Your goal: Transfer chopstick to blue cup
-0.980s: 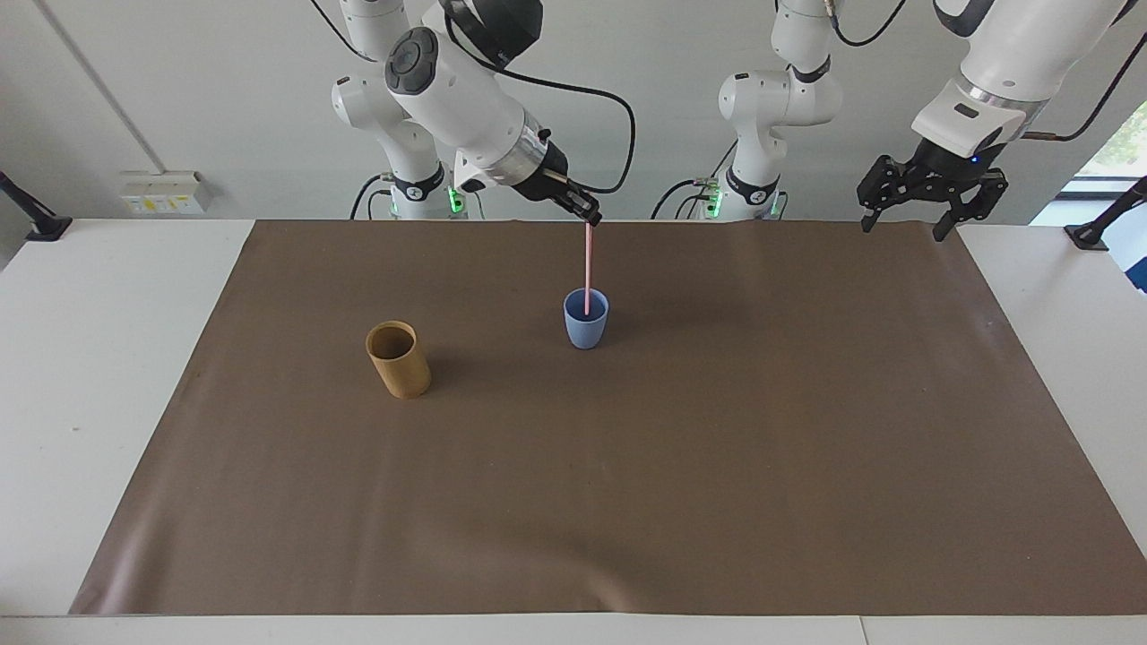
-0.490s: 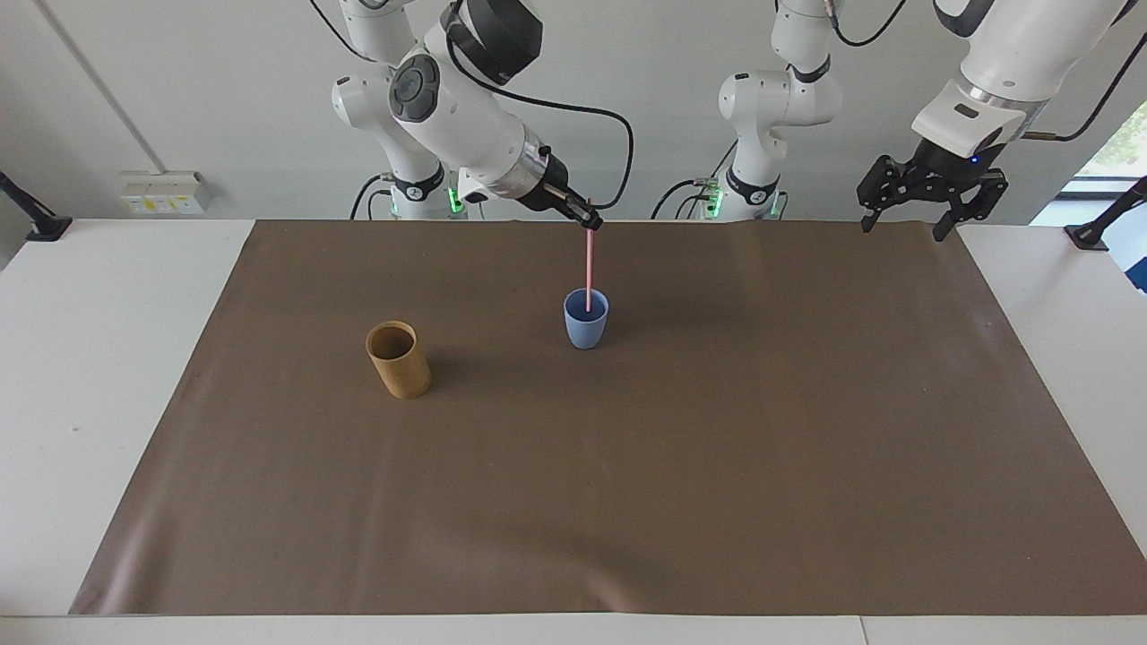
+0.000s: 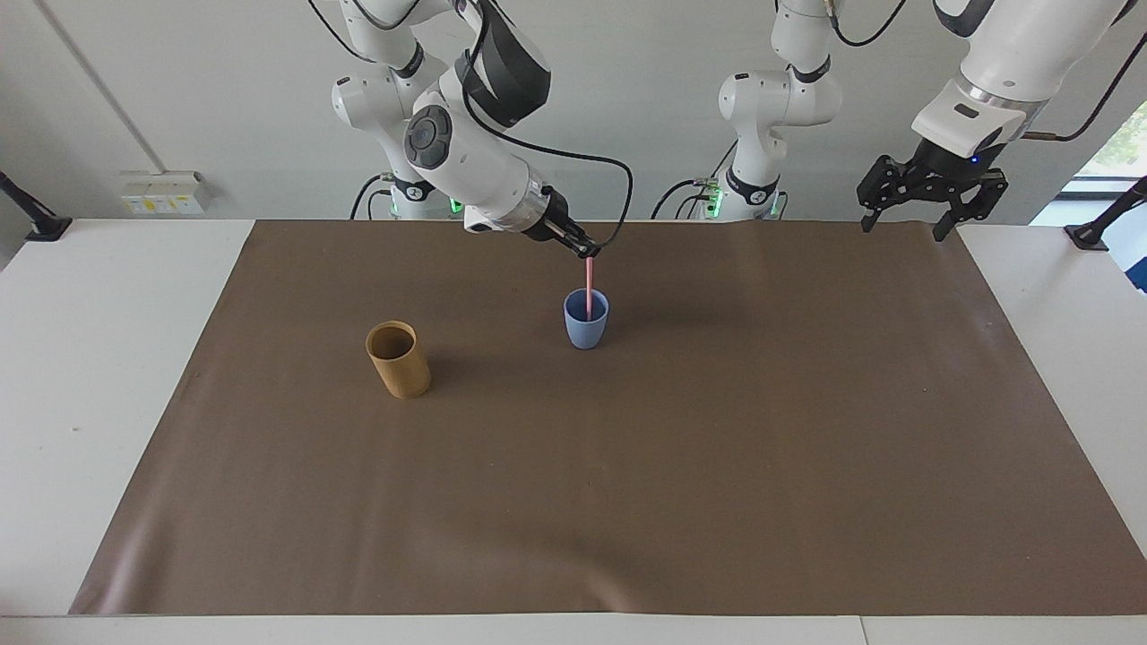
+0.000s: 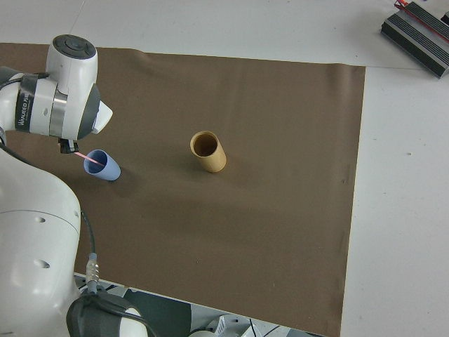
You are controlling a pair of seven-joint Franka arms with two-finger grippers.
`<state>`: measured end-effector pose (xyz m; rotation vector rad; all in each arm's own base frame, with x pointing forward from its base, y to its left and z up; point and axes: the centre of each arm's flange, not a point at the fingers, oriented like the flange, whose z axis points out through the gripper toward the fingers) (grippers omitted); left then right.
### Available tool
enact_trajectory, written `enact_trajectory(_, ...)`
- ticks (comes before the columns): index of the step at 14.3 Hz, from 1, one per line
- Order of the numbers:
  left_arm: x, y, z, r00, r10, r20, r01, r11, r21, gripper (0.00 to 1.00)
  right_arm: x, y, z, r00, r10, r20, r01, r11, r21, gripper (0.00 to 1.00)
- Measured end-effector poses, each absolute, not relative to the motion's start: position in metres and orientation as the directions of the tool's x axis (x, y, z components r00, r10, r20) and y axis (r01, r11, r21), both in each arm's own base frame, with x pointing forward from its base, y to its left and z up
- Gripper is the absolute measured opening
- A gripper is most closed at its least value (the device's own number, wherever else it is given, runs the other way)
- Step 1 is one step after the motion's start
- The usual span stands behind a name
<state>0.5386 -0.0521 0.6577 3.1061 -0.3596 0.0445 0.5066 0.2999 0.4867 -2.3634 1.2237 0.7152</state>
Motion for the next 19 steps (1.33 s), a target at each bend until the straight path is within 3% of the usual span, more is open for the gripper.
enact_trajectory(2,0.539,-0.052,0.658,0.973,-0.228,0.03,-0.229,-0.973,0.011,1.0,0.507,0.303,0.489,0.5,-0.63,-0.594,-0.826,-0.552,-0.109,0.54)
enact_trajectory(4,0.539,-0.052,0.658,0.973,-0.228,0.03,-0.229,-0.973,0.011,1.0,0.51,0.304,0.5,0.519,-0.622,-0.586,-0.819,-0.558,-0.133,0.81)
enact_trajectory(6,0.539,-0.052,0.658,0.973,-0.228,0.03,-0.229,-0.973,0.011,1.0,0.513,0.302,0.52,0.576,-0.615,-0.538,-0.787,-0.596,-0.16,1.0)
enact_trajectory(13,0.539,-0.052,0.658,0.973,-0.228,0.03,-0.229,-0.973,0.011,1.0,0.51,0.257,0.593,0.821,-0.535,-0.202,-0.571,-0.784,-0.245,1.0)
enact_trajectory(19,0.527,-0.051,0.651,0.971,-0.23,-0.068,-0.228,-0.973,0.025,1.0,0.531,0.158,0.604,0.963,-0.268,0.009,-0.265,-0.956,-0.123,1.0)
